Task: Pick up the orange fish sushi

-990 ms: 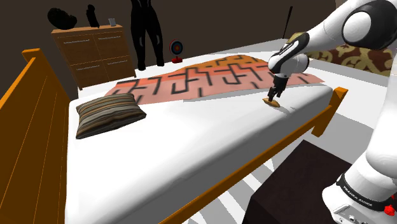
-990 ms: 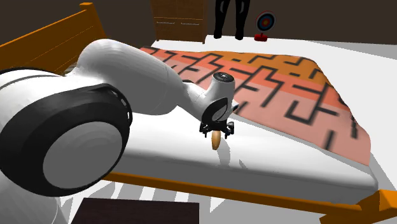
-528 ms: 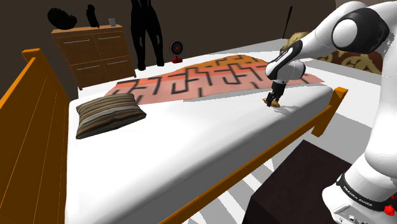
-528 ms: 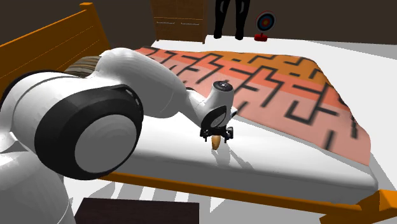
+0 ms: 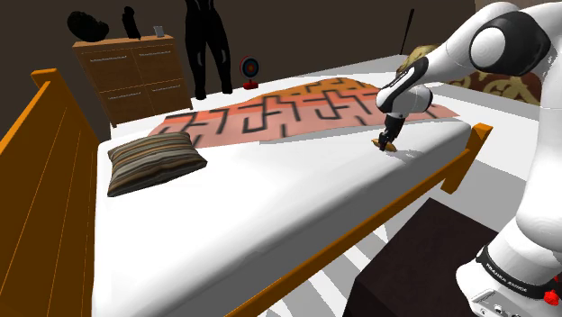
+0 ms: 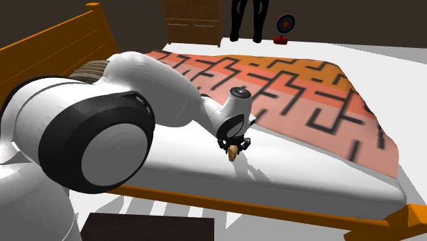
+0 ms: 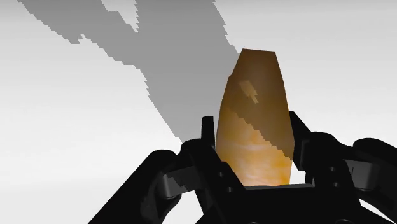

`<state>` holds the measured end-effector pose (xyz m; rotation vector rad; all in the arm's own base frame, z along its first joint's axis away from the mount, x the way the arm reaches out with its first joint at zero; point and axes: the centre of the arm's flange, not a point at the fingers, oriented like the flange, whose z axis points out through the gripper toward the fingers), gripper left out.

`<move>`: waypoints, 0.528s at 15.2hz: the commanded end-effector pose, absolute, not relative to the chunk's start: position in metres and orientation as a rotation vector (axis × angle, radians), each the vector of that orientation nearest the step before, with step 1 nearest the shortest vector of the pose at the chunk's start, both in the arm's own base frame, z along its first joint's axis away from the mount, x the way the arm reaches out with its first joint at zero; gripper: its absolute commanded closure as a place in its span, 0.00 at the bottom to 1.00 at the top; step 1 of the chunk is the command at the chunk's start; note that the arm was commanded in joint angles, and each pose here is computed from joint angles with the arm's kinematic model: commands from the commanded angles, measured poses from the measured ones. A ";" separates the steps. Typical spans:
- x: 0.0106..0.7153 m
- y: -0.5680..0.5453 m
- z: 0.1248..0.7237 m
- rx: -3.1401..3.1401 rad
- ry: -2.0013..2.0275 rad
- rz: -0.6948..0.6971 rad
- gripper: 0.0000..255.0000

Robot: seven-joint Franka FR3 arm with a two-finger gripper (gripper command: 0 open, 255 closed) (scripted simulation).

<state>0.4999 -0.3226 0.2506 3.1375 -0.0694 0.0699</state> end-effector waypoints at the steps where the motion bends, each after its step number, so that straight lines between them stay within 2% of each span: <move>1: 0.499 -0.320 0.245 3.142 -0.068 0.054 1.00; 8: 0.499 -0.322 0.266 3.142 -0.067 0.054 1.00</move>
